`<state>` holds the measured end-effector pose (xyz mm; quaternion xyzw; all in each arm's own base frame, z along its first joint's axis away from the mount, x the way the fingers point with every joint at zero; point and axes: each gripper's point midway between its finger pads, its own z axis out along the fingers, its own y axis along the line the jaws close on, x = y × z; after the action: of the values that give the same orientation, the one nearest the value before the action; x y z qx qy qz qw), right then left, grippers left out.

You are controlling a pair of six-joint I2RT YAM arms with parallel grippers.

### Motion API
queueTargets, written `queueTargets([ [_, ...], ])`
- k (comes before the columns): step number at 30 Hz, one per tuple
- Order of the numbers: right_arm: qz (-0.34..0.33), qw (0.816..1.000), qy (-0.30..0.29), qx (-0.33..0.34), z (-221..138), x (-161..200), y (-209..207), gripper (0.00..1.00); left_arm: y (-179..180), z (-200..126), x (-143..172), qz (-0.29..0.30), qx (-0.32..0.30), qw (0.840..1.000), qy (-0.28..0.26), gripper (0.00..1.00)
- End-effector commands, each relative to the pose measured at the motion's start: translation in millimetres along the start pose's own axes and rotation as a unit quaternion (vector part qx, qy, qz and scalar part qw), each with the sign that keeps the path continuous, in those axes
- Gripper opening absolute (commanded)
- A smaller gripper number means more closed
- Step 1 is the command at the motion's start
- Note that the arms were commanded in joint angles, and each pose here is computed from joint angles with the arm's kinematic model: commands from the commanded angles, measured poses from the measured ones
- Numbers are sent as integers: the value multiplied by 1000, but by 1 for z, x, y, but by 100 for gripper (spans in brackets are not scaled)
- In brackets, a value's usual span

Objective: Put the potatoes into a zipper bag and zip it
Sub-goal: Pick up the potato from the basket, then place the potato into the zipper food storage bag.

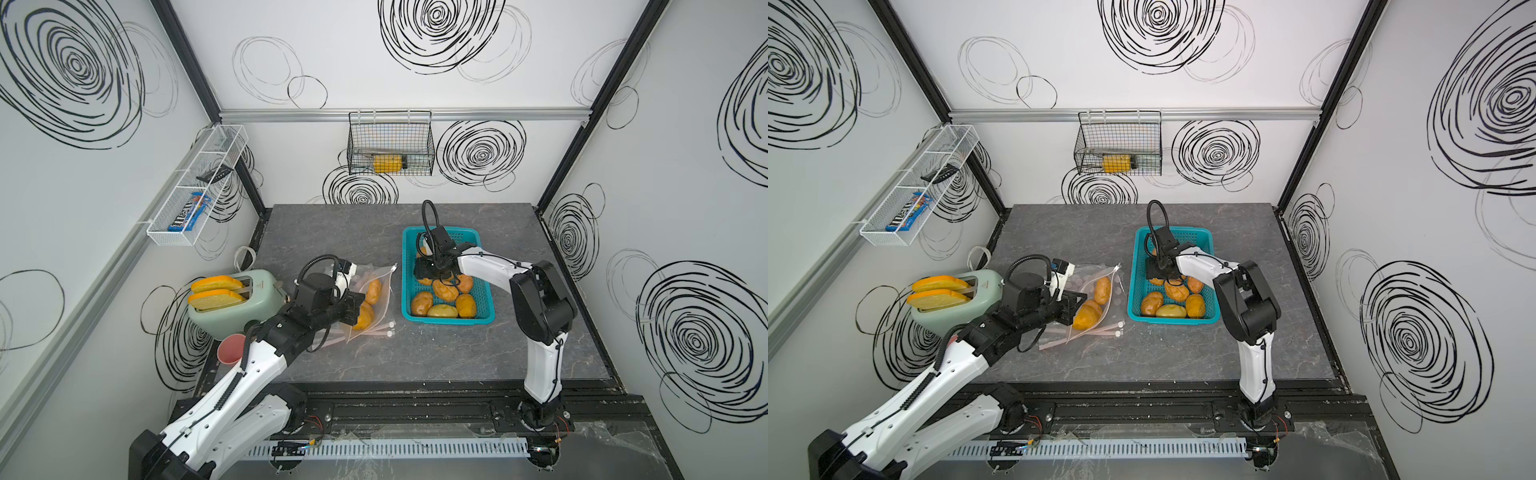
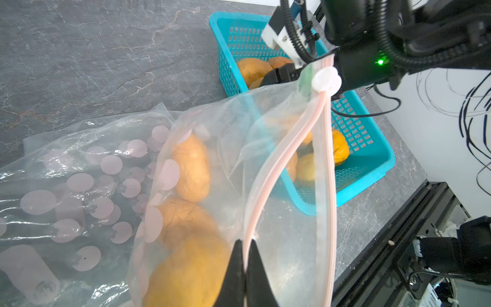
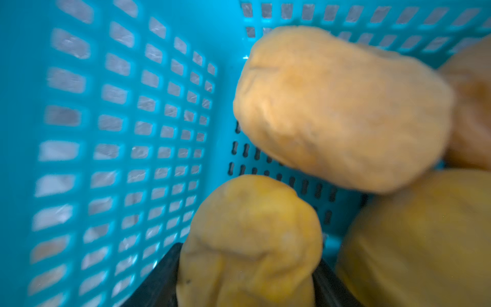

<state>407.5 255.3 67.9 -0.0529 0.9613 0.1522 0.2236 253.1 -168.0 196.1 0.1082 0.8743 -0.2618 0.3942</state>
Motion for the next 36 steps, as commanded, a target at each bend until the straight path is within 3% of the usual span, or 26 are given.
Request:
queueTargets([
  [1,-22,995,-61,-69,-51,-17,34,52,-2,-2,-9,0,2,1000,-23,0],
  [8,-63,970,-145,-182,-140,-2,71,50,-4,-3,-14,-2,20,999,-25,0],
  [13,-116,934,-230,-247,-205,17,93,49,-14,1,-23,-23,43,999,-18,0],
  [21,-159,876,-282,-357,-273,39,139,49,-52,11,-44,-47,103,994,-2,0],
  [23,-164,866,-285,-377,-274,43,149,49,-59,13,-47,-36,112,993,2,0],
  [27,-157,872,-269,-377,-254,51,160,48,-54,14,-44,-27,106,994,-7,0],
  [36,-168,905,-223,-320,-190,71,161,47,-40,13,-43,-40,100,994,-15,0],
])
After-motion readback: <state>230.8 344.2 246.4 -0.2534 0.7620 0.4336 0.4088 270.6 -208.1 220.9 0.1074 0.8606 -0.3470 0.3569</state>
